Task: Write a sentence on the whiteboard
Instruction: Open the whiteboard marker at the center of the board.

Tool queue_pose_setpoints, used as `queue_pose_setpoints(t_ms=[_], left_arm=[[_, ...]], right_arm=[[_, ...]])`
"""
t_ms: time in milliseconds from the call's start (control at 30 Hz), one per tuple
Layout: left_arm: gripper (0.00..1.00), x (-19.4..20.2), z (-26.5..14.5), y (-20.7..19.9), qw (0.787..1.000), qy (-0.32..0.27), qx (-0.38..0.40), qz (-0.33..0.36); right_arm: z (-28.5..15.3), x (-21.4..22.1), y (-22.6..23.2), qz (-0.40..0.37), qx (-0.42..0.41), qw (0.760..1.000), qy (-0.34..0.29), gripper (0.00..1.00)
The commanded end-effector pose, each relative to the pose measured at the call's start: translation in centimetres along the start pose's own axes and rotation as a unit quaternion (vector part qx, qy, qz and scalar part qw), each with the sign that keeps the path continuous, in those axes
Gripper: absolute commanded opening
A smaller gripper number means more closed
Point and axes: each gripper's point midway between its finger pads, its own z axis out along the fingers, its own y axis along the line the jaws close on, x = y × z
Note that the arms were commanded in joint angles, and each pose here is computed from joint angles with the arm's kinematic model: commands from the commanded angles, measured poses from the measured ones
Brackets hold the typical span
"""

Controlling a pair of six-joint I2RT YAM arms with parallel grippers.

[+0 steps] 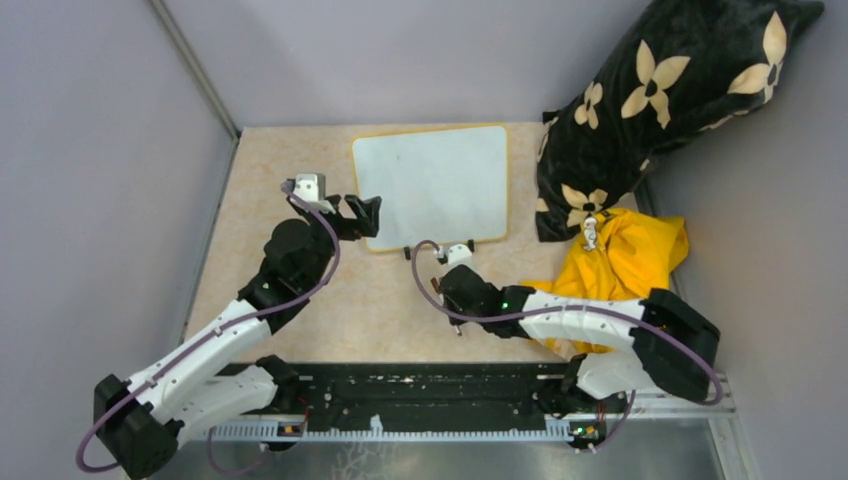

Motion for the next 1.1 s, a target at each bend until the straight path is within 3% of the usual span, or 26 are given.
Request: queue_pose_setpoints(t_ms=[0, 267, 567, 767, 1067], left_arm=[[0.99, -0.8, 0.2, -1.4, 0.999, -0.009, 0.030, -0.010], [0.99, 0.6, 0.3, -4.3, 0.994, 0.009, 0.110, -0.006], [0.99, 1.5, -1.5, -9.3, 0.965, 0.025, 0.258, -0.028], [0.99, -0.2, -2.8, -12.1, 0.943, 0.034, 0.319, -0.091], [0.99, 0.1, -4.4, -14.8, 0.906, 0.097, 0.382, -0.152]], right_arm=[[-2.4, -5.3, 0.6, 0.038, -0.027, 0.992, -0.119, 0.00], [-7.1, -9.5, 0.3, 0.073, -0.071, 0.963, -0.248, 0.00], [-11.7, -13.3, 1.0, 0.091, -0.121, 0.929, -0.339, 0.00], [-13.7, -14.8, 1.8, 0.071, -0.146, 0.919, -0.359, 0.00], [-15.3, -15.4, 2.3, 0.060, -0.169, 0.909, -0.376, 0.00]])
